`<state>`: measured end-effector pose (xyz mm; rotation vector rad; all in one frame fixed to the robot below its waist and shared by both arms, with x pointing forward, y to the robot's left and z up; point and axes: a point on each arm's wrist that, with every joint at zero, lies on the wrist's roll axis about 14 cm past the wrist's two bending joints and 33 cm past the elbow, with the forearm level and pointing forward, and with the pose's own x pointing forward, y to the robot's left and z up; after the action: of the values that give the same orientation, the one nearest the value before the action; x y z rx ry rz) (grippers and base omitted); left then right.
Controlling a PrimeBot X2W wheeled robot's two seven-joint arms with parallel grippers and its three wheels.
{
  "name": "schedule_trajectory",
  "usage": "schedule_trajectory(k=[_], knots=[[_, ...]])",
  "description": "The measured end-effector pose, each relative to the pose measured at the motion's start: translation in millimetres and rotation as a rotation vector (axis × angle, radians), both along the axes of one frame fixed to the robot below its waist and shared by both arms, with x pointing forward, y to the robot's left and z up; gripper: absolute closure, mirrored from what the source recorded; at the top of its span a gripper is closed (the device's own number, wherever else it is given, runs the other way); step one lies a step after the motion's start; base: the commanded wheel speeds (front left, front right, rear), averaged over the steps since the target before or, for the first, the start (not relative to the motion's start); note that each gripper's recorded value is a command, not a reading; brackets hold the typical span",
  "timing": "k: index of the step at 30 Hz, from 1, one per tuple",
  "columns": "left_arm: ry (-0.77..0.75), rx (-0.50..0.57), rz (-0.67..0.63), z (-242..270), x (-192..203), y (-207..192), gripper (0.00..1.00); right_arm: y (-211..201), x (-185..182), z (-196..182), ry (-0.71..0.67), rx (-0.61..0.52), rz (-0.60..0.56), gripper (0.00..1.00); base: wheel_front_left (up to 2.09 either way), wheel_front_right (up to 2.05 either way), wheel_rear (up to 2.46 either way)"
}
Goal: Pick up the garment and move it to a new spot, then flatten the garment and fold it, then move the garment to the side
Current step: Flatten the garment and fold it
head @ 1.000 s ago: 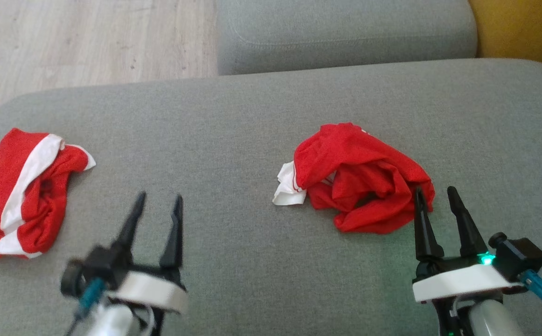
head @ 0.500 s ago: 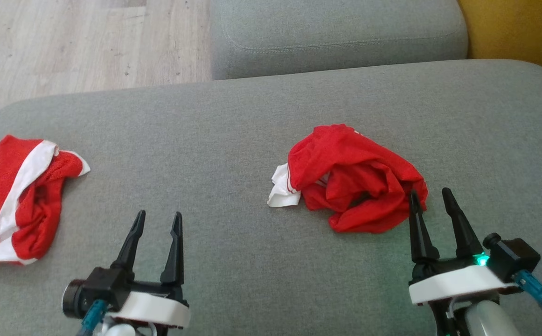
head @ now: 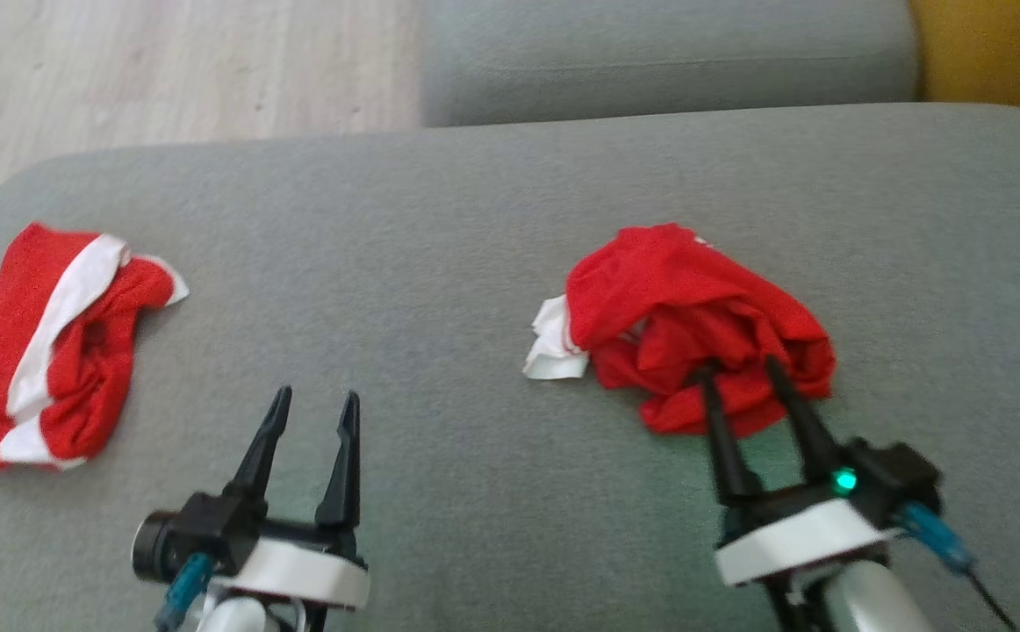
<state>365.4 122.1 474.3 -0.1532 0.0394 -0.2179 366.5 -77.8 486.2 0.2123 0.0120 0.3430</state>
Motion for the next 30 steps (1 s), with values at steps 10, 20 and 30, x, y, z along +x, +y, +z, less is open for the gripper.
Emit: schedule_trajectory(k=[10, 20, 30], knots=[[0.016, -0.011, 0.085, -3.8, 1.2, 24.7, 0.0, 65.2, 24.9, -67.6, 0.193, -0.208, 0.251, 0.0, 0.0, 0.0, 0.0], [0.054, -0.007, 0.14, -15.2, -3.2, 43.0, 0.0, 45.7, 52.1, -108.2, 0.31, -0.332, 0.216, 0.0, 0.0, 0.0, 0.0], [0.067, -0.01, 0.144, -19.1, -2.6, 43.6, 0.0, 44.5, 66.9, -109.0, 0.306, -0.377, 0.218, 1.0, 0.0, 0.0, 0.0]])
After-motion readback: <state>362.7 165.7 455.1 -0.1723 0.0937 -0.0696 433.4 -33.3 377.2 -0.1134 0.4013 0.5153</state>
